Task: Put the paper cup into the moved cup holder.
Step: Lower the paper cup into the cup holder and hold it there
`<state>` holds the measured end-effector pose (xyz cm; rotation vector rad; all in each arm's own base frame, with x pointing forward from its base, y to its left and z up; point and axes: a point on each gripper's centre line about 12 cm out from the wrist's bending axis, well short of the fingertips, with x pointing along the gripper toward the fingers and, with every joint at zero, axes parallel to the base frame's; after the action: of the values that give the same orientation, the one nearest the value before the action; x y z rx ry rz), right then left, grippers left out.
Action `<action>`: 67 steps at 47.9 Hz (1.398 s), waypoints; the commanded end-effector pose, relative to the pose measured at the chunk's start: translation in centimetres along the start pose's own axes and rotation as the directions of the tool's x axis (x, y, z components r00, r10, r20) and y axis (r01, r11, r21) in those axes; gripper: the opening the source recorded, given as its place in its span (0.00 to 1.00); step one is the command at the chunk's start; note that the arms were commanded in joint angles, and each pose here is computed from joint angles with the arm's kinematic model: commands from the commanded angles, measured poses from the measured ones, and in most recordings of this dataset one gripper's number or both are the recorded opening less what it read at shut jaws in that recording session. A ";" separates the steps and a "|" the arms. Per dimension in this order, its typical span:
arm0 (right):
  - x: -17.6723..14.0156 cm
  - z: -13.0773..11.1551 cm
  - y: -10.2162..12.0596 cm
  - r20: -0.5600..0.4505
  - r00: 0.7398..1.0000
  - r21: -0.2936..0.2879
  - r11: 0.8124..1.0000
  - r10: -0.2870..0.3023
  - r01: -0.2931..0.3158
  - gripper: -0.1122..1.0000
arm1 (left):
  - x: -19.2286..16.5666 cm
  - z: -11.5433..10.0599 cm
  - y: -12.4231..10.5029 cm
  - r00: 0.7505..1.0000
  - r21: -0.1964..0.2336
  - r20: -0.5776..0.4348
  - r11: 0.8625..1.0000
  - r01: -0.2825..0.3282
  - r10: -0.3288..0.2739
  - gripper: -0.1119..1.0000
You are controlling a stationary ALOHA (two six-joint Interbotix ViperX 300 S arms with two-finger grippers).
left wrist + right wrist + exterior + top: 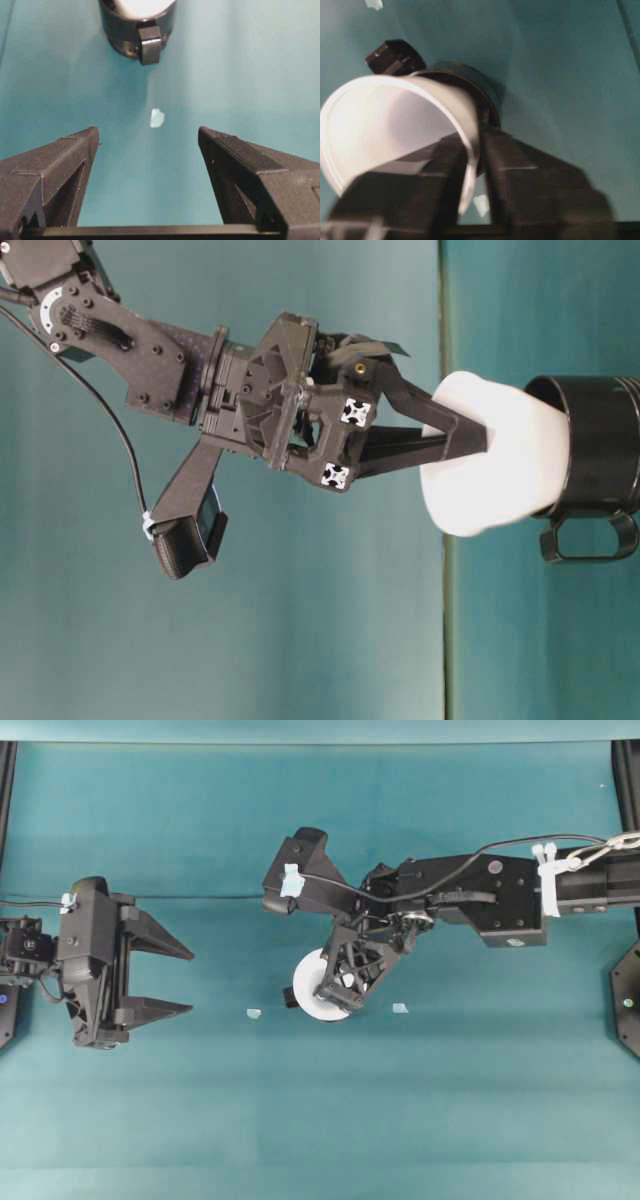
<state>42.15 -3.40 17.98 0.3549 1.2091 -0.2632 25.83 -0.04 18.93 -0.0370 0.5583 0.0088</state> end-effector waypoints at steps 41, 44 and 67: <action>-2.9 0.6 0.8 0.079 0.996 -0.017 0.999 0.033 -0.031 0.82 | 0.2 0.9 0.0 1.000 0.000 0.020 1.000 0.001 -0.001 0.85; -3.5 0.7 0.8 0.092 0.995 -0.019 0.999 0.036 -0.035 0.82 | 0.2 0.9 0.0 1.000 0.000 0.018 1.000 0.001 -0.001 0.85; -7.3 0.4 0.7 0.177 0.982 -0.036 0.998 0.061 -0.055 0.83 | 0.2 1.0 0.0 1.000 0.002 0.020 1.000 0.001 -0.001 0.85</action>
<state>40.77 -2.95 23.04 0.3474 1.0807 -0.2366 26.02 0.00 18.89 -0.0374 0.5629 0.0104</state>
